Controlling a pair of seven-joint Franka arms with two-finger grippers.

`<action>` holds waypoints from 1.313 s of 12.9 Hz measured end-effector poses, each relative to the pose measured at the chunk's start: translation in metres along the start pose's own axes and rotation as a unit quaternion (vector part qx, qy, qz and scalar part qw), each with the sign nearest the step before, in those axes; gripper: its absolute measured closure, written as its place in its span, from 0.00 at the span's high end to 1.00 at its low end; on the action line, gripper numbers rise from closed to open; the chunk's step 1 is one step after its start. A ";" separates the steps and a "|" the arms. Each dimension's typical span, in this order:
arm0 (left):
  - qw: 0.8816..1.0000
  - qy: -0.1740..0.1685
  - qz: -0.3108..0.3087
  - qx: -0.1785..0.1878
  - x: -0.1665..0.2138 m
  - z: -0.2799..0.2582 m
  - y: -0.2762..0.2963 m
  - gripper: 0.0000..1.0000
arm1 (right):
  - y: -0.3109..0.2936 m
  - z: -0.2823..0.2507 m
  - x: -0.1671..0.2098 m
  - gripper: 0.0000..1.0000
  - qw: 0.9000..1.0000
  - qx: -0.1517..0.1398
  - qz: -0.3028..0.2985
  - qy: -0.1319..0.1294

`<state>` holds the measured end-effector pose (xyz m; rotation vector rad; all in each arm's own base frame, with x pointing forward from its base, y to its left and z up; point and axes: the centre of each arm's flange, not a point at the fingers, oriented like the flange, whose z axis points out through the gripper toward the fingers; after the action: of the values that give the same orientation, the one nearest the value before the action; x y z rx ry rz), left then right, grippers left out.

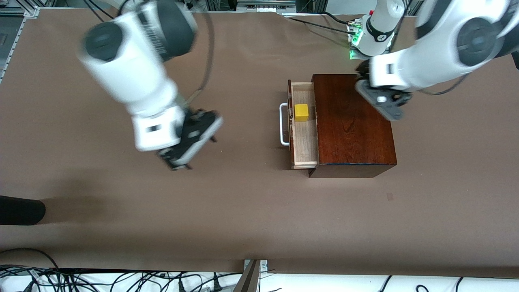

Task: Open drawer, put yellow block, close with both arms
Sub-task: 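Raise the right gripper away while the left gripper moves toward the drawer, then push the drawer front toward the box with the left gripper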

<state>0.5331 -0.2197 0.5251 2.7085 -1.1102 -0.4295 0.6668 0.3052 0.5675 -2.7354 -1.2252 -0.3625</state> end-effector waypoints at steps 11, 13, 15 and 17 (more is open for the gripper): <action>0.944 0.062 0.316 0.068 0.192 0.181 0.130 1.00 | 0.061 -0.098 -0.165 1.00 0.970 0.005 0.234 -0.064; 0.927 0.037 0.358 0.108 0.206 0.216 0.135 1.00 | 0.067 -0.095 -0.195 1.00 0.964 -0.003 0.253 -0.084; 0.916 0.012 0.379 0.132 0.210 0.237 0.142 1.00 | 0.076 -0.092 -0.216 1.00 0.959 -0.012 0.267 -0.098; 0.915 -0.007 0.380 0.134 0.208 0.246 0.137 1.00 | 0.087 -0.091 -0.230 1.00 0.955 -0.024 0.277 -0.106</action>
<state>0.5025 -0.4778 0.2910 2.1902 -2.2056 -0.1670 0.5685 0.0631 0.5928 -3.0572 -0.4306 -0.0334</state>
